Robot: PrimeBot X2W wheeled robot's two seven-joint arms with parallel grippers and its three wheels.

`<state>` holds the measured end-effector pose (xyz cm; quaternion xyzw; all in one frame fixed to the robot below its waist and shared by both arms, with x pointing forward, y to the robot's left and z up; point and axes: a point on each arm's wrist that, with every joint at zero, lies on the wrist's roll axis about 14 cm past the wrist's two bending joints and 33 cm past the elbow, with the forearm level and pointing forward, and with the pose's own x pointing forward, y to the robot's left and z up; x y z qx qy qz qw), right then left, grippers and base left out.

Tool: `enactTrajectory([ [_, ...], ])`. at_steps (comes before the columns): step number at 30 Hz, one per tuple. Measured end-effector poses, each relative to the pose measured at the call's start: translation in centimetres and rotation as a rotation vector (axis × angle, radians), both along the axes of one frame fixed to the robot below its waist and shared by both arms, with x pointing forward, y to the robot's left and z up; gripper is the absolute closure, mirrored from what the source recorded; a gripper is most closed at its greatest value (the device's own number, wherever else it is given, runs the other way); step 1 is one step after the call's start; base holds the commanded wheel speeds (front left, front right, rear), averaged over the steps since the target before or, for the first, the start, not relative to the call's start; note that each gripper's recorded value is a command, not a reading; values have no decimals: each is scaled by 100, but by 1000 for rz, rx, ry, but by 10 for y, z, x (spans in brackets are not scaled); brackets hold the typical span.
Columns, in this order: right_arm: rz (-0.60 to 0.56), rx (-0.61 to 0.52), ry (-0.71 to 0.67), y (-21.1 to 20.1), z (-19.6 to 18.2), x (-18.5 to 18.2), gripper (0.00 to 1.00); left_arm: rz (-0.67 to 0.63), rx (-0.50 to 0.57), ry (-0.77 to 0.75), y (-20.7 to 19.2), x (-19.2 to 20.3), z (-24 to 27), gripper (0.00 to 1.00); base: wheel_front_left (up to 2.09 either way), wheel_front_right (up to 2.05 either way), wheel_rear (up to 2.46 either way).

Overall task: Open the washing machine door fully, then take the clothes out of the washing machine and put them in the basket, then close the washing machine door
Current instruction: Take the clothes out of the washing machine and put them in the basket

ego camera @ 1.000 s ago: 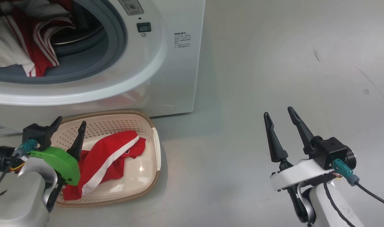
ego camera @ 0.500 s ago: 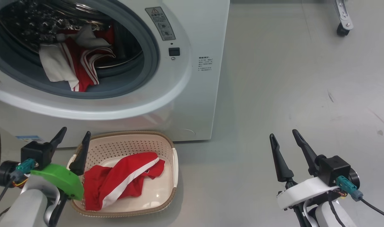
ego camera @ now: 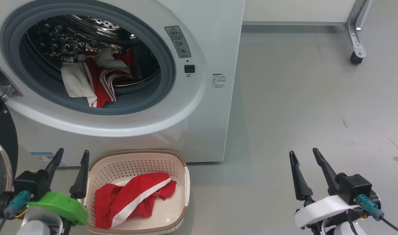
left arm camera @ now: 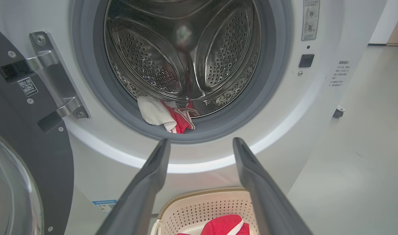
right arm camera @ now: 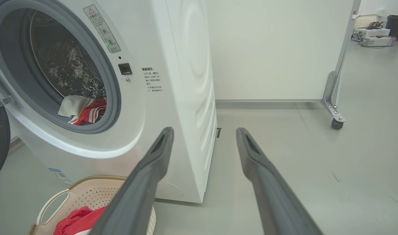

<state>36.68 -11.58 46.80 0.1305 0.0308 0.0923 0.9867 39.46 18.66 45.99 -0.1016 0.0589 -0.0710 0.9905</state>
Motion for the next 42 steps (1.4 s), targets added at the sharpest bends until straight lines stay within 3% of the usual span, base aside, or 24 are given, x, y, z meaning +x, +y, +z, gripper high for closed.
enactTrajectory([
  [14, -9, 11, -21, -5, 7, -12, 0, 31, 16, -49, -1, -27, 11, 0, 0, 0, 0],
  [42, 5, 22, -21, -2, 7, -15, 0, 47, 13, -87, -5, -38, 19, 0, 0, 0, 0],
])
